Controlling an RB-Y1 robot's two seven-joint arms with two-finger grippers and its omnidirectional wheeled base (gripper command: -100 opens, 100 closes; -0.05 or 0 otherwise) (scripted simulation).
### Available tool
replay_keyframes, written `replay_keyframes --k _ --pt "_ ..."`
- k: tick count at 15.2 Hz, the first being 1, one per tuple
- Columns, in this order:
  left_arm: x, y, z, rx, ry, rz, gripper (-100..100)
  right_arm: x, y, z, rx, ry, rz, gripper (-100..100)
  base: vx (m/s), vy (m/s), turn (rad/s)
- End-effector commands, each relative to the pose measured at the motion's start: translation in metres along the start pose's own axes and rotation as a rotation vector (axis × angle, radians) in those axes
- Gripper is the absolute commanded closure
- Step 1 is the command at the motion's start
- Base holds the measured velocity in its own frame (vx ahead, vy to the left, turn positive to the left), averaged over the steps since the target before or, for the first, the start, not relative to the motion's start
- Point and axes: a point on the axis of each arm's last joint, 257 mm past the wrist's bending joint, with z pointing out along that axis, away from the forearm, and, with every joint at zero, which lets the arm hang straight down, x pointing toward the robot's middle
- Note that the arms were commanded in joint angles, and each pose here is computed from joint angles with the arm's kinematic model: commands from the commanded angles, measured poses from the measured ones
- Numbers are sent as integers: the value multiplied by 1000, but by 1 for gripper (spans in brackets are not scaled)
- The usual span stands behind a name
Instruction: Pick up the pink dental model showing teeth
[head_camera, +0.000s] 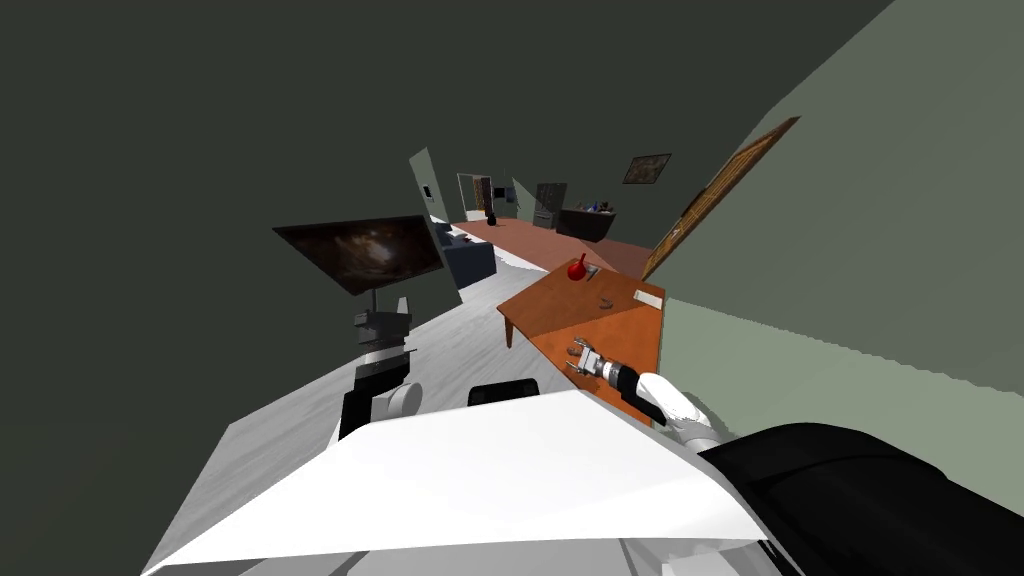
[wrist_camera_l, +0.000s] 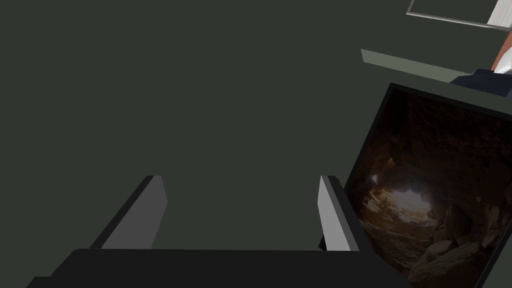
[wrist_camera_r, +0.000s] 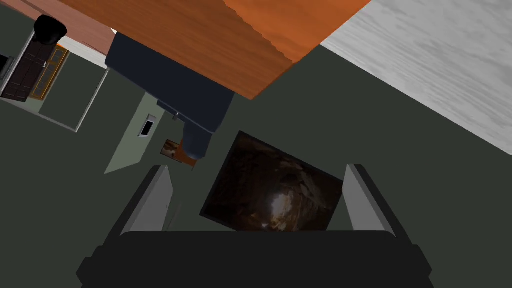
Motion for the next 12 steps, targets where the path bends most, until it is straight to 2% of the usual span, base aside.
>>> replay_keyframes --k 1,2,3,4,6,7,9,10,11,12 --pt "0 0 0 0 0 0 0 11 3 -3 -17 34 -39 -100 22 0 61" --pt "0 0 0 0 0 0 0 31 6 -10 -37 81 -83 -100 22 3 182" --pt "0 0 0 0 0 0 0 35 8 -10 -48 96 -103 -100 26 1 193" --pt "0 0 0 0 0 0 0 54 11 -17 -69 139 -140 -100 35 2 226" --pt "0 0 0 0 0 0 0 59 14 -18 -82 157 -166 -100 32 -2 94" --pt "0 0 0 0 0 0 0 77 16 -27 -105 198 -204 -100 30 3 161" --pt "0 0 0 0 0 0 0 82 18 -28 -117 214 -225 -100 26 -1 122" --pt "0 0 0 0 0 0 0 100 21 -37 -145 256 -265 -100 22 1 115" --pt "0 0 0 0 0 0 0 103 23 -38 -154 268 -280 -100 23 2 148" --pt "0 0 0 0 0 0 0 118 25 -47 -179 302 -312 -100 27 5 237"
